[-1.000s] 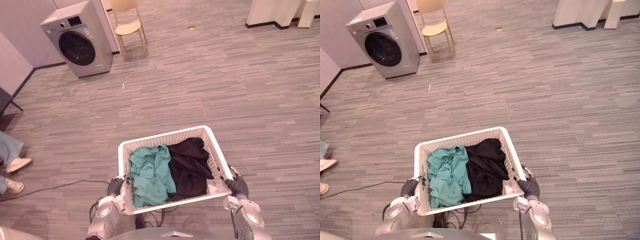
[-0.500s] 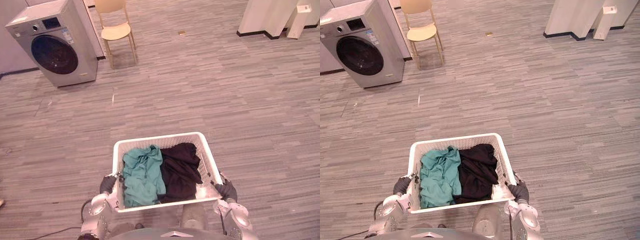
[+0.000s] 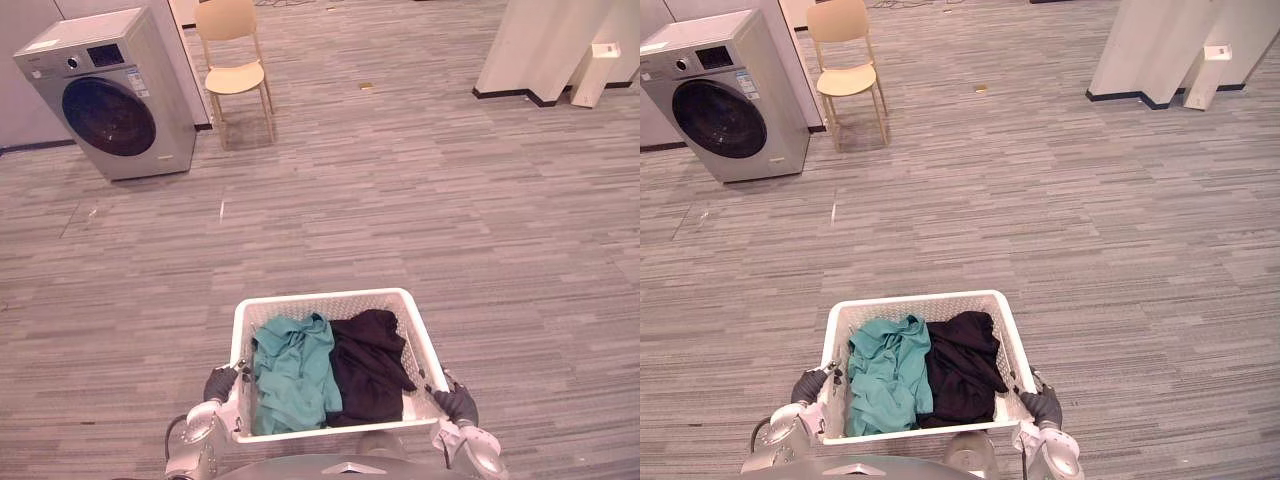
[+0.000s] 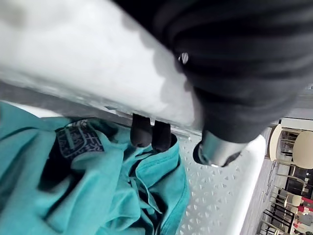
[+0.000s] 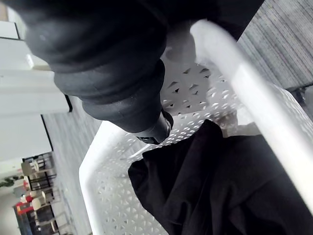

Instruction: Pick up the laundry basket with both hands and put the clothes into the washing machine.

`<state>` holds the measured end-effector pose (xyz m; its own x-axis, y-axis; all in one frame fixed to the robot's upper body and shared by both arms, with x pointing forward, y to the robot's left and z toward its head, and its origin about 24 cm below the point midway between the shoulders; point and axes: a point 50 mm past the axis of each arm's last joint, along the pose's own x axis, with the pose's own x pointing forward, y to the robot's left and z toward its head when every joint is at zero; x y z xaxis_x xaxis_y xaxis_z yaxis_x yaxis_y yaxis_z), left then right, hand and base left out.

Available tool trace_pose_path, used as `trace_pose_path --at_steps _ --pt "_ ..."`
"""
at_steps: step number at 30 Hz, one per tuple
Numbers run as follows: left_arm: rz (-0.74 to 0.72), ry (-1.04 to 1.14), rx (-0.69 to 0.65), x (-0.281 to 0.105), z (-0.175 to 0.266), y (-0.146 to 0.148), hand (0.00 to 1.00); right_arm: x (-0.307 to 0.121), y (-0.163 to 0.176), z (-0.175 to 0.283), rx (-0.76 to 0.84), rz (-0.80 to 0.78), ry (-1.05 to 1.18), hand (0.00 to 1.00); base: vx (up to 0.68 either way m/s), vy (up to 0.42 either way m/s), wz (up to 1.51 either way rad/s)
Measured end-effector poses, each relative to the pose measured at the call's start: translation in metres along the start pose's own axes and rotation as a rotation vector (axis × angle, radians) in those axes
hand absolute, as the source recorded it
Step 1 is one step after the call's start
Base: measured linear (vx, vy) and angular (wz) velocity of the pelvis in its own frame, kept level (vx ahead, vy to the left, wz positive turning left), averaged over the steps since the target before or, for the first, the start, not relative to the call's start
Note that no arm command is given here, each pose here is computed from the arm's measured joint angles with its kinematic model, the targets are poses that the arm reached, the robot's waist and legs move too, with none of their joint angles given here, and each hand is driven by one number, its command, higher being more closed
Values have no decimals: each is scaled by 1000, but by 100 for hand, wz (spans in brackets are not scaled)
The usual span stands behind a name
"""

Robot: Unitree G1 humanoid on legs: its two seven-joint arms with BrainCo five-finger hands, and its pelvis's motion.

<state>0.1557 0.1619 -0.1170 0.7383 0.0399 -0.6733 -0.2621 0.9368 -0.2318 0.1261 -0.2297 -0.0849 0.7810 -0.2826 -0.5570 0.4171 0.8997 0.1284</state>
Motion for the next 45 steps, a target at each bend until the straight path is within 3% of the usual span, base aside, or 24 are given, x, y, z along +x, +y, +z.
trace_pose_path --at_steps 6,18,23,31,38,42,45 --pt "-4 28 55 6 3 8 100 -1 0 -9 83 18 20 100 42 -52 -2" --pt "-53 -8 -38 5 9 -10 100 28 5 35 -33 61 -54 100 168 -15 19" --pt "-33 15 -102 3 1 -18 100 38 8 57 -142 66 -116 100 351 357 -34" --pt "-6 -27 -23 9 22 -2 100 26 16 25 -43 52 -33 100 573 432 7" --pt "-121 -207 33 29 87 -37 100 29 17 57 55 43 -189 100 640 75 42" --pt "-124 -184 47 30 79 -45 100 31 11 69 64 28 -231 100 684 -184 19" --pt "-120 -141 -22 25 59 -51 100 28 -1 62 34 5 -178 100 773 -229 -18"
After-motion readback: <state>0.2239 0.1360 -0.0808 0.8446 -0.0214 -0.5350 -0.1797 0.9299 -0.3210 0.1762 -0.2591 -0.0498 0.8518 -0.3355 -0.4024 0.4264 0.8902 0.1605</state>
